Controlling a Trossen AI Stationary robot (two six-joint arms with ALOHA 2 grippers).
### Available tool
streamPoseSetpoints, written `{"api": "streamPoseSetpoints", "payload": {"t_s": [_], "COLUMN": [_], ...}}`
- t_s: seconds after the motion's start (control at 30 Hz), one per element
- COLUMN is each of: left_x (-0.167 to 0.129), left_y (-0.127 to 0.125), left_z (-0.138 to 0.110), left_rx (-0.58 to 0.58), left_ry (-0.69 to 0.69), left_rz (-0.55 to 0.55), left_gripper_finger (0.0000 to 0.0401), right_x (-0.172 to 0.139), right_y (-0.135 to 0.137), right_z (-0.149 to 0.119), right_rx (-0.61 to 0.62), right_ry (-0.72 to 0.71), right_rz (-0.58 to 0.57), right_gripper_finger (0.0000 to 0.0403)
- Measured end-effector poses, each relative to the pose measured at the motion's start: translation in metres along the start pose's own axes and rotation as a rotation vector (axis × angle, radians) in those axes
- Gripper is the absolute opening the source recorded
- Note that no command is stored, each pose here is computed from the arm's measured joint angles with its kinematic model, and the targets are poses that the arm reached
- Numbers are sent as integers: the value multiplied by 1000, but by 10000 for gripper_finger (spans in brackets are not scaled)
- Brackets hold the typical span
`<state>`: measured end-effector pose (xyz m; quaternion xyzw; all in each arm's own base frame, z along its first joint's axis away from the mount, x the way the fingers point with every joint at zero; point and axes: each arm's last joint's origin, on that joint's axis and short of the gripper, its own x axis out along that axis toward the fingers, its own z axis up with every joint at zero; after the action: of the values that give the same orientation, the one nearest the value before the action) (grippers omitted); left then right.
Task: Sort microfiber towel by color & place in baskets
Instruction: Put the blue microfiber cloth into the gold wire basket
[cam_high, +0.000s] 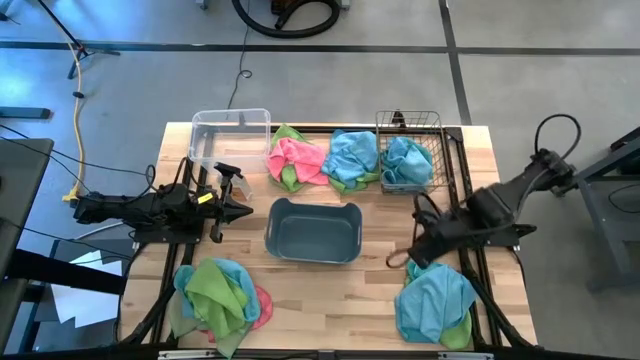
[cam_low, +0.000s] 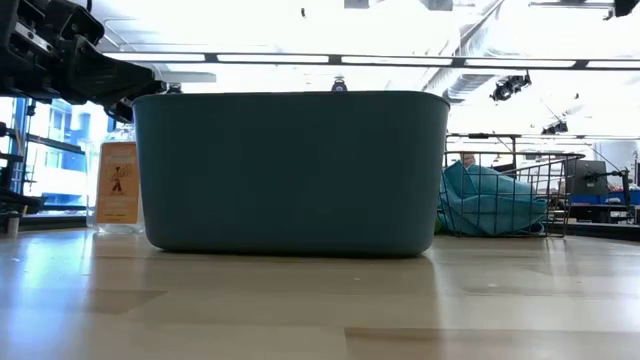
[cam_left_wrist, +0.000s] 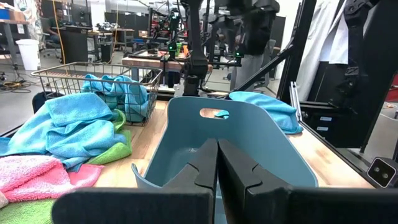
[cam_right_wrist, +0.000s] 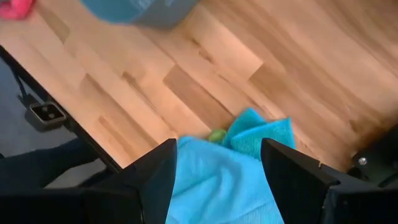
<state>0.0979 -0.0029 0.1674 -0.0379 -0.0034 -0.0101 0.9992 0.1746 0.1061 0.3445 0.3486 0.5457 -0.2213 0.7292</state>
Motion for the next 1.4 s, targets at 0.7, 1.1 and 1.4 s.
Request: {"api": "streamPoseSetpoints", "payload": {"t_s": [0.7, 1.1, 1.4], "left_x": [0, 0, 0], "left_y": [0, 0, 0], "left_z": [0, 0, 0], "left_rx": [0, 0, 0], "left_ry": [0, 0, 0], "left_rz": [0, 0, 0], "left_gripper_finger": [0, 0, 0], "right_x": [117, 130, 127], "right_y": [-46, -40, -30], "right_z": [-87, -87, -86], "right_rx": [84, 215, 272], "right_ry": [422, 321, 314], "right_rz": [-242, -133, -50], "right_gripper_finger": [229, 229, 229]}}
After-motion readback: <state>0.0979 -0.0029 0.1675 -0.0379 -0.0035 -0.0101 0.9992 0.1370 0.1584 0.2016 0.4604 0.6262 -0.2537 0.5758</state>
